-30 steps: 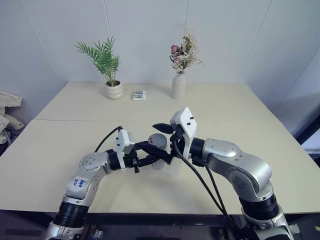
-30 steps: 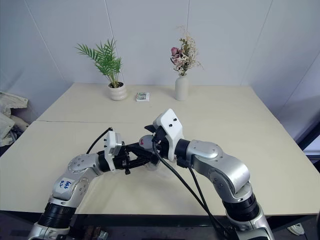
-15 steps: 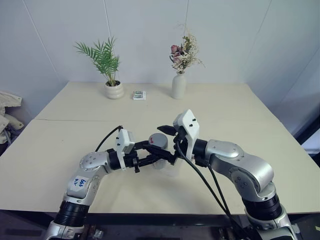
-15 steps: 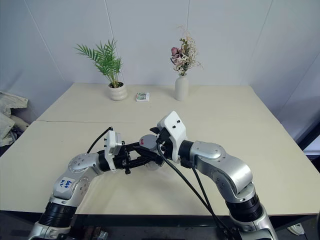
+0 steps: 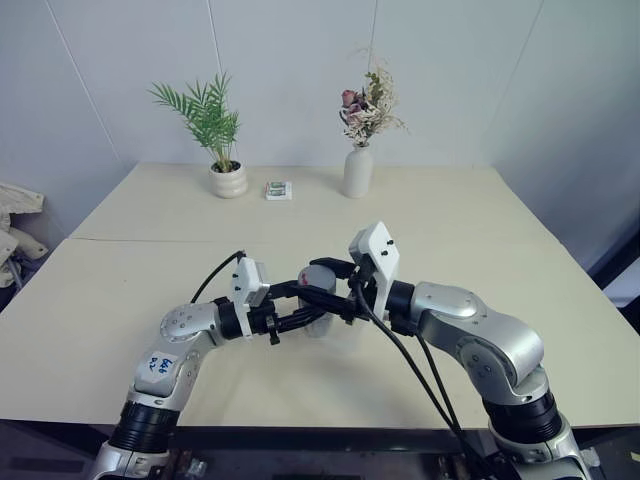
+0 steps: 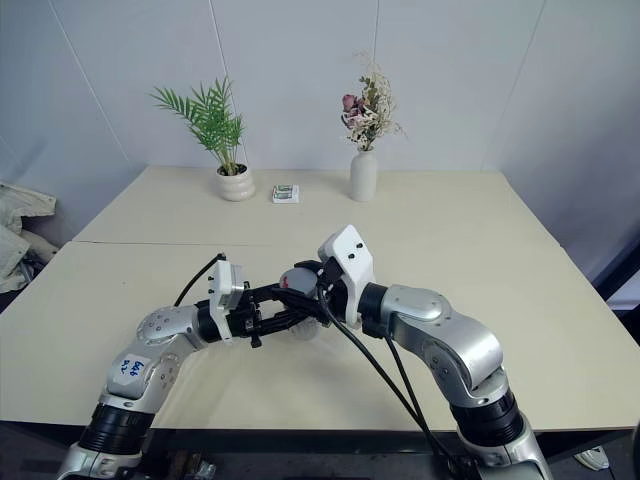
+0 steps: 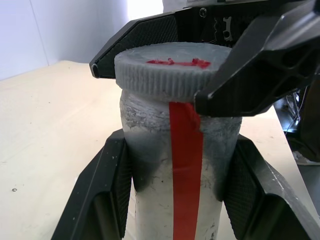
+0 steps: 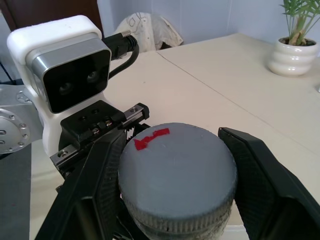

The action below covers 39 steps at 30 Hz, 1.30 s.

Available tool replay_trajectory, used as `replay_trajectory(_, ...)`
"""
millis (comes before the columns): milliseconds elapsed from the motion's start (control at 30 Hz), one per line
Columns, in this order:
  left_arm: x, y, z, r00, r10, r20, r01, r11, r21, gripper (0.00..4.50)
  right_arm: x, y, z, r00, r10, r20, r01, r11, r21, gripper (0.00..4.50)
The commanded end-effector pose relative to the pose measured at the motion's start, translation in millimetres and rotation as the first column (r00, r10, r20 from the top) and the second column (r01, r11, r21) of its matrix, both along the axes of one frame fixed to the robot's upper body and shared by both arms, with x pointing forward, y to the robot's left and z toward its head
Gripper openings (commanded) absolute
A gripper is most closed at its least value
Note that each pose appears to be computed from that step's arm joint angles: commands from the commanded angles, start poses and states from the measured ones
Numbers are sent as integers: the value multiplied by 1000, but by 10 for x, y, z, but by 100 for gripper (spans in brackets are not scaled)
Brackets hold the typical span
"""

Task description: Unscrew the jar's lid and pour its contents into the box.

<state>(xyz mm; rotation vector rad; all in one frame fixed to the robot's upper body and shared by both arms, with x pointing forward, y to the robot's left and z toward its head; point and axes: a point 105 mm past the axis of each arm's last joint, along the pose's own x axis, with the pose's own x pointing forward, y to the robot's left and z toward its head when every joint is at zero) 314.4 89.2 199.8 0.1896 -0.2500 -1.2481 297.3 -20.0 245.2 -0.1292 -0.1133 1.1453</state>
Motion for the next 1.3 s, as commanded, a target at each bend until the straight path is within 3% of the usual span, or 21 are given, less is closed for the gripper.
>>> replay_trajectory(33, -74, -5, 93, 995, -99, 34, 98, 994, 38, 206, -303, 28, 242, 960, 265, 89, -269, 963, 33, 260)
replay_trajectory(333, -88, 21, 91, 974, -226, 14, 223, 968, 116, 206, -395, -76, 234, 837, 538, 98, -524, 840, -138, 260)
replay_trajectory(700, -134, -137, 18, 948, -318, -7, 316, 938, 144, 206, -362, 45, 287, 749, 655, 101, -626, 750, -216, 260)
replay_trajectory(1100, -190, -204, -78, 938, -345, -37, 346, 927, 142, 206, -406, 104, 241, 725, 685, 74, -650, 715, -256, 260)
replay_trajectory(1300, -204, -176, -64, 937, -346, -38, 348, 927, 142, 206, -373, 19, 140, 754, 656, 45, -623, 735, -268, 260)
